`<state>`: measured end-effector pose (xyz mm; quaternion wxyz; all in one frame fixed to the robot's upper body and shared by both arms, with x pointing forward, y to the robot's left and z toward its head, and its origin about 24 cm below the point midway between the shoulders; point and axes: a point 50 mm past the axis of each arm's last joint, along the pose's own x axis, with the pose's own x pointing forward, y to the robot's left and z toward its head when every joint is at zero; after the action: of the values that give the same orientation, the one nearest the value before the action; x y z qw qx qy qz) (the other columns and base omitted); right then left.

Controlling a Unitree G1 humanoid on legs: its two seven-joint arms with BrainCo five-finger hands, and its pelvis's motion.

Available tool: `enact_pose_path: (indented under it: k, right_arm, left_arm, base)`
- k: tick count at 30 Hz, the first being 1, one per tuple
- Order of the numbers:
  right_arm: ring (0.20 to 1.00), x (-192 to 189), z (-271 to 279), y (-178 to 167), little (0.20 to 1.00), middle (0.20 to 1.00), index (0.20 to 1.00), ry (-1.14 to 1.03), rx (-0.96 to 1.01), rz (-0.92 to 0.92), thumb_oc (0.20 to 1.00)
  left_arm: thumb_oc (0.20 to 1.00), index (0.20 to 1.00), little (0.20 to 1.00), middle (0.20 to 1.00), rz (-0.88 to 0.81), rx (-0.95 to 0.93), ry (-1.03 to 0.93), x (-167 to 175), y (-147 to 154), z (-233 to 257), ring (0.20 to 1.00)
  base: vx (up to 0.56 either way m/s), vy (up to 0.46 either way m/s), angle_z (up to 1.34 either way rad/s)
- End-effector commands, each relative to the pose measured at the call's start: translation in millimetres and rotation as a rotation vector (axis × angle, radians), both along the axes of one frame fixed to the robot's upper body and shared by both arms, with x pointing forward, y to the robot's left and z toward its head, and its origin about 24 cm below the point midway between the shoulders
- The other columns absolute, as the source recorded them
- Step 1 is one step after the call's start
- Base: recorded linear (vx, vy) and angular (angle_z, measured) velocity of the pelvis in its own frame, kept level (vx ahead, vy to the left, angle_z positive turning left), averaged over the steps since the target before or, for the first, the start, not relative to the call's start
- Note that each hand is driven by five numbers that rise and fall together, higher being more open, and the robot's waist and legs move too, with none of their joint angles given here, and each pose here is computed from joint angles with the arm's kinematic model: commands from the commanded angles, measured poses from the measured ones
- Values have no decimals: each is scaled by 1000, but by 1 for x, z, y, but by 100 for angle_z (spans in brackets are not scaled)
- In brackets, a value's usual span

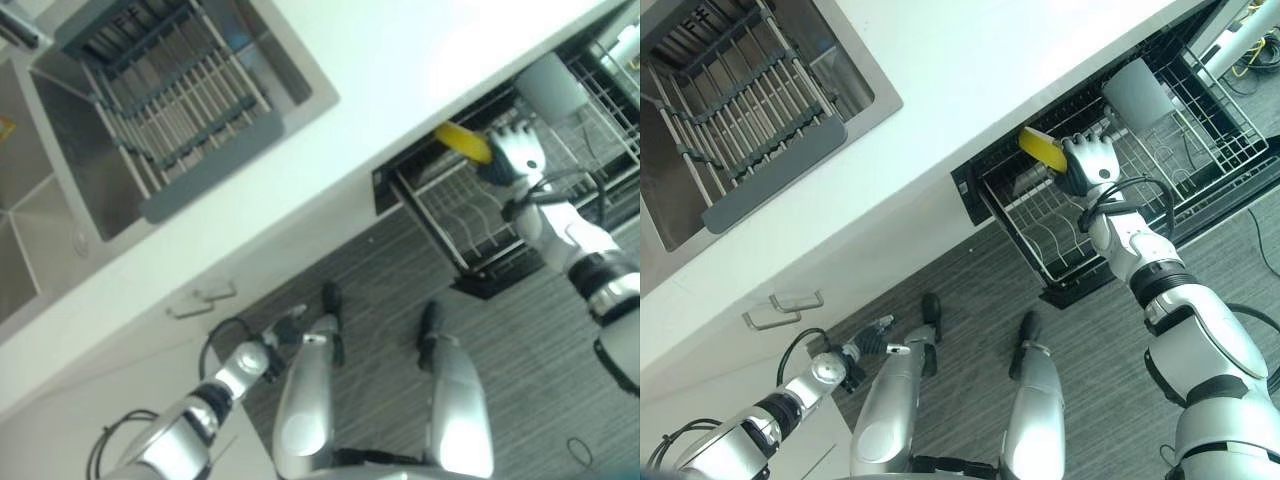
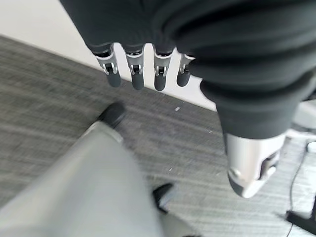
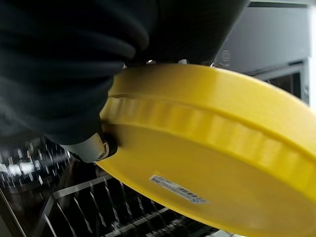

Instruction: Place the dishes in the dishwasher.

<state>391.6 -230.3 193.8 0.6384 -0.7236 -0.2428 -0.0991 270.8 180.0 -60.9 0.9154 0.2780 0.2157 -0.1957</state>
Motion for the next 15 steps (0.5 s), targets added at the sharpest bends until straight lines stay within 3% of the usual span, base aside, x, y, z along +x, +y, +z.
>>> enact_pose_path:
  k: [1,10,15]
  right_arm:
    - [200,-1,59,1,200,200,200,-264,-52,-6,200]
    - [200,-3,78,-2,200,200,200,-547,-160,-157,200]
    - [200,-4,78,-8,200,200,200,-626,-95,-251,200]
  left_arm:
    - [1000,1000,1000,1000,6,-5,-54,0,1,3,1000]
    - [1000,1000,1000,1000,-40,89,-145,5,-14,8,1000]
    - [1000,1000,1000,1000,-64,126,-266,10,-24,19,1000]
  base:
    - [20,12,3]
    - [0,12,3]
    - [8,-8,2]
